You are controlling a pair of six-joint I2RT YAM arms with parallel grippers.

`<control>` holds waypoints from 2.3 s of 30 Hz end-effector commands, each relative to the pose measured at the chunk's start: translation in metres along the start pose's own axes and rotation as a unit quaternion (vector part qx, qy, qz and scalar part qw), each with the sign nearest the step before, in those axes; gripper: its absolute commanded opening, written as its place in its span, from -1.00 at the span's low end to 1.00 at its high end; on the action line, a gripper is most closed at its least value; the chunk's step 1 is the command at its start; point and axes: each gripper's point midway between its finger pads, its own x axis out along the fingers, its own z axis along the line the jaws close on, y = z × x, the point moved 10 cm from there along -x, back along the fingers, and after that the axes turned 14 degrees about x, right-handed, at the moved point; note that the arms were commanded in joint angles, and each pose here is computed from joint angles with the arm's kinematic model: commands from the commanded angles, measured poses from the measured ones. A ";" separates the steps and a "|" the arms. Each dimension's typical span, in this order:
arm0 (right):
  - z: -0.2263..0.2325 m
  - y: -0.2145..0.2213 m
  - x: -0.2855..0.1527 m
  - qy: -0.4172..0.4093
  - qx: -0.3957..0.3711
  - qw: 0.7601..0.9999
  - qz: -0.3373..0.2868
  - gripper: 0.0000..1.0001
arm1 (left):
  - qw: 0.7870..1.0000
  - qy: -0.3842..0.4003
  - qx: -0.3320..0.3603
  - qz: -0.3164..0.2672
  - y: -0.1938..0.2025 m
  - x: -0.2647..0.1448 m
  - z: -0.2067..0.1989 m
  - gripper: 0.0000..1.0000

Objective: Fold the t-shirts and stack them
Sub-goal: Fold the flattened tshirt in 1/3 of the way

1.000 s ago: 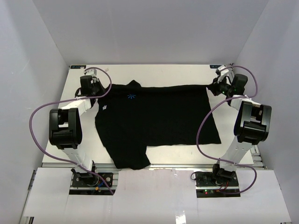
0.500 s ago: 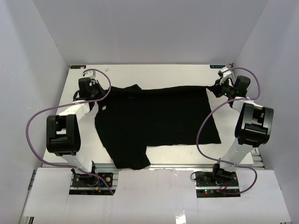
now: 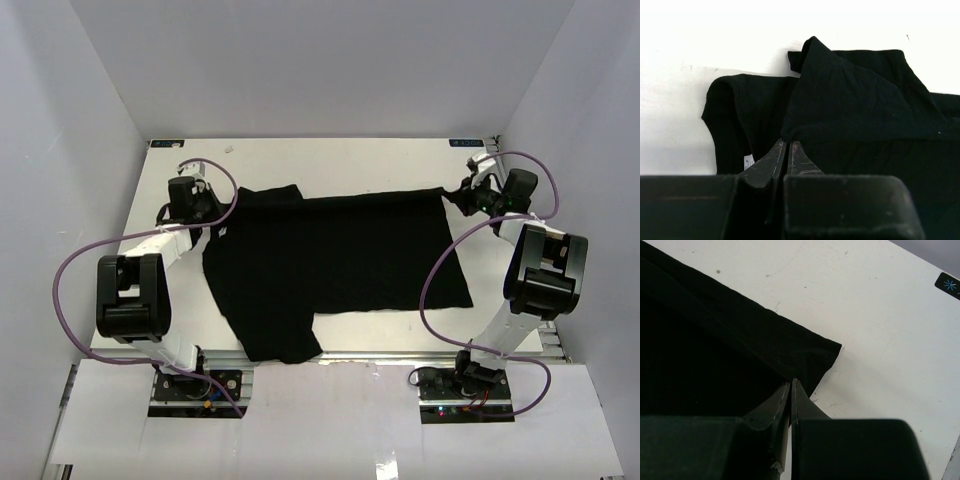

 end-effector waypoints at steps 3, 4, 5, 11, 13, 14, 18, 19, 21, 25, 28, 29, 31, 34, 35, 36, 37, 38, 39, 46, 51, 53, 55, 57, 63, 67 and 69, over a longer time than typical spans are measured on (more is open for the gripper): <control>0.007 0.001 -0.011 -0.007 -0.024 1.000 0.002 -0.87 | 1.000 -0.015 0.007 -0.019 -0.005 -0.020 0.002 -0.85; 0.008 0.002 -0.012 -0.006 -0.025 1.000 0.003 -0.87 | 1.000 -0.014 0.005 -0.017 -0.003 -0.021 0.001 -0.85; 0.009 0.003 -0.013 -0.006 -0.024 1.000 0.006 -0.87 | 1.000 -0.014 0.006 -0.016 -0.002 -0.022 0.001 -0.85; 0.011 0.012 -0.016 0.000 -0.026 1.000 0.016 -0.87 | 1.000 -0.012 -0.002 -0.005 0.009 -0.024 0.000 -0.85; 0.010 0.015 -0.016 0.001 -0.028 0.999 0.020 -0.87 | 1.000 -0.013 -0.004 0.000 0.012 -0.023 0.000 -0.85; 0.010 0.016 -0.016 0.002 -0.027 0.999 0.022 -0.87 | 1.000 -0.013 -0.002 0.002 0.013 -0.023 0.001 -0.85; 0.007 0.015 -0.015 0.009 -0.032 0.999 0.025 -0.87 | 1.000 -0.013 -0.002 0.006 0.015 -0.024 0.001 -0.85; 0.007 0.016 -0.015 0.010 -0.032 0.999 0.027 -0.87 | 1.000 -0.013 -0.002 0.004 0.014 -0.026 0.000 -0.85; 0.006 0.016 -0.014 0.013 -0.033 0.999 0.028 -0.86 | 1.000 -0.011 -0.002 0.005 0.015 -0.028 -0.001 -0.85; 0.005 0.020 -0.014 0.015 -0.030 0.999 0.033 -0.86 | 1.000 -0.009 -0.003 0.008 0.019 -0.032 -0.002 -0.85; 0.005 0.022 -0.014 0.016 -0.031 0.999 0.038 -0.86 | 1.000 -0.006 -0.005 0.016 0.025 -0.034 -0.004 -0.85; 0.005 0.023 -0.014 0.016 -0.031 0.999 0.039 -0.86 | 1.000 -0.006 -0.005 0.015 0.025 -0.035 -0.004 -0.85; 0.005 0.026 -0.015 0.017 -0.034 0.998 0.043 -0.86 | 1.000 -0.005 -0.008 0.019 0.028 -0.036 -0.005 -0.85; 0.005 0.029 -0.015 0.018 -0.035 0.998 0.048 -0.85 | 1.000 -0.005 -0.009 0.023 0.031 -0.037 -0.006 -0.85; 0.006 0.030 -0.015 0.017 -0.036 0.998 0.049 -0.85 | 1.000 -0.004 -0.009 0.026 0.034 -0.038 -0.006 -0.85; 0.006 0.031 -0.015 0.016 -0.037 0.998 0.051 -0.85 | 1.000 -0.004 -0.009 0.027 0.034 -0.038 -0.006 -0.85; 0.006 0.032 -0.016 0.016 -0.040 0.998 0.055 -0.85 | 1.000 -0.005 -0.009 0.028 0.035 -0.038 -0.006 -0.85; 0.007 0.035 -0.016 0.015 -0.041 0.997 0.057 -0.84 | 0.999 -0.005 -0.010 0.030 0.037 -0.038 -0.006 -0.85; 0.007 0.035 -0.017 0.015 -0.044 0.997 0.059 -0.81 | 0.999 -0.005 -0.010 0.032 0.038 -0.038 -0.006 -0.85; 0.010 0.044 -0.019 0.008 -0.055 0.996 0.073 -0.72 | 0.999 0.001 -0.013 0.043 0.044 -0.036 -0.008 -0.84; 0.010 0.049 -0.020 0.010 -0.061 0.995 0.082 -0.62 | 0.999 0.000 -0.015 0.045 0.046 -0.038 -0.008 -0.83; 0.010 0.052 -0.021 0.010 -0.061 0.994 0.086 -0.62 | 0.999 0.000 -0.015 0.049 0.048 -0.038 -0.009 -0.84; 0.010 0.051 -0.021 0.014 -0.064 0.994 0.086 -0.63 | 0.999 -0.005 -0.016 0.048 0.049 -0.040 -0.008 -0.85; 0.009 0.050 -0.022 0.018 -0.065 0.994 0.082 -0.67 | 0.999 -0.007 -0.017 0.040 0.046 -0.043 -0.008 -0.85; 0.006 0.044 -0.024 0.028 -0.061 0.995 0.069 -0.74 | 1.000 -0.016 -0.011 0.014 0.034 -0.052 -0.008 -0.85; 0.006 0.044 -0.025 0.025 -0.061 0.995 0.069 -0.74 | 0.999 -0.017 -0.006 0.027 0.037 -0.057 -0.008 -0.84; 0.007 0.046 -0.025 0.023 -0.061 0.995 0.072 -0.74 | 0.999 -0.016 -0.008 0.033 0.042 -0.058 -0.008 -0.85</control>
